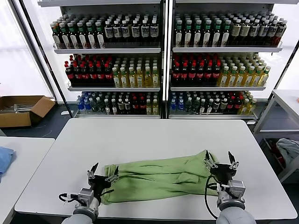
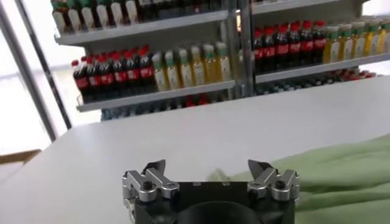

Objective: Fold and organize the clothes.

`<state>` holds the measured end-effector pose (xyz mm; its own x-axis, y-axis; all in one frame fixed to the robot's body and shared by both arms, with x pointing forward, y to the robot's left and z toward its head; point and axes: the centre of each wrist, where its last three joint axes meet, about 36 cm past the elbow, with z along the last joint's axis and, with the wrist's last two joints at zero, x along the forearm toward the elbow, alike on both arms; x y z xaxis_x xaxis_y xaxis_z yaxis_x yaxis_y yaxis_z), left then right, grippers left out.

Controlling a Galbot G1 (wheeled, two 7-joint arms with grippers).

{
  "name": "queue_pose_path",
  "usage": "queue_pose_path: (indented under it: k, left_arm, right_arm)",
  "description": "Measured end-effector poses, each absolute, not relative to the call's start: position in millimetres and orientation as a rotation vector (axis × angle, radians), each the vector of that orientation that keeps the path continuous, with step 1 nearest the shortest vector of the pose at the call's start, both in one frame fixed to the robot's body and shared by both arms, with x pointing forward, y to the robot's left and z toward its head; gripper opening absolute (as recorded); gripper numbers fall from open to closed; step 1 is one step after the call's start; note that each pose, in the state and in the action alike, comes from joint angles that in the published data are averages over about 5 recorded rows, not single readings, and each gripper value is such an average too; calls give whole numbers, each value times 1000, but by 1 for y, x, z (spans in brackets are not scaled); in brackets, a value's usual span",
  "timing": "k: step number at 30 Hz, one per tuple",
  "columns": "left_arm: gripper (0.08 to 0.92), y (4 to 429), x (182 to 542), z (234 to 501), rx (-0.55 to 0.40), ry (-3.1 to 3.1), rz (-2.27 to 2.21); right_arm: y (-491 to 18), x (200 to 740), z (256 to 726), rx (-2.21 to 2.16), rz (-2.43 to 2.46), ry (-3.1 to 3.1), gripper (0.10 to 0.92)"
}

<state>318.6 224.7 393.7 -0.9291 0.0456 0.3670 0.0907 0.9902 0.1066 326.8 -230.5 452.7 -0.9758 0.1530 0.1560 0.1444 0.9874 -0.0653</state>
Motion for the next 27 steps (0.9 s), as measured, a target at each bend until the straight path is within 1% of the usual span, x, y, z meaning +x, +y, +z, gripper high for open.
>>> queue_pose_path:
  k: [8,12,14,18,27]
  left_arm:
    - [823,222,315,388,-49,-2719,-89]
    - [820,220,315,383,-37,-2692,-42]
    - [806,220,315,380,-37,-2678,-23]
    - [719,219,313,375,-40,-2655,12]
    - [459,221,312,369,-40,-2637,64]
  right_arm:
    - [-229,323,456,-212,68,-2987,823]
    - [-229,322,457,-211,64,-2991,823]
    - [-229,322,457,-212,62,-2992,823]
    - [-229,320,456,-211,58,-2993,823]
    - [-229,321,457,-213,62,-2999,823]
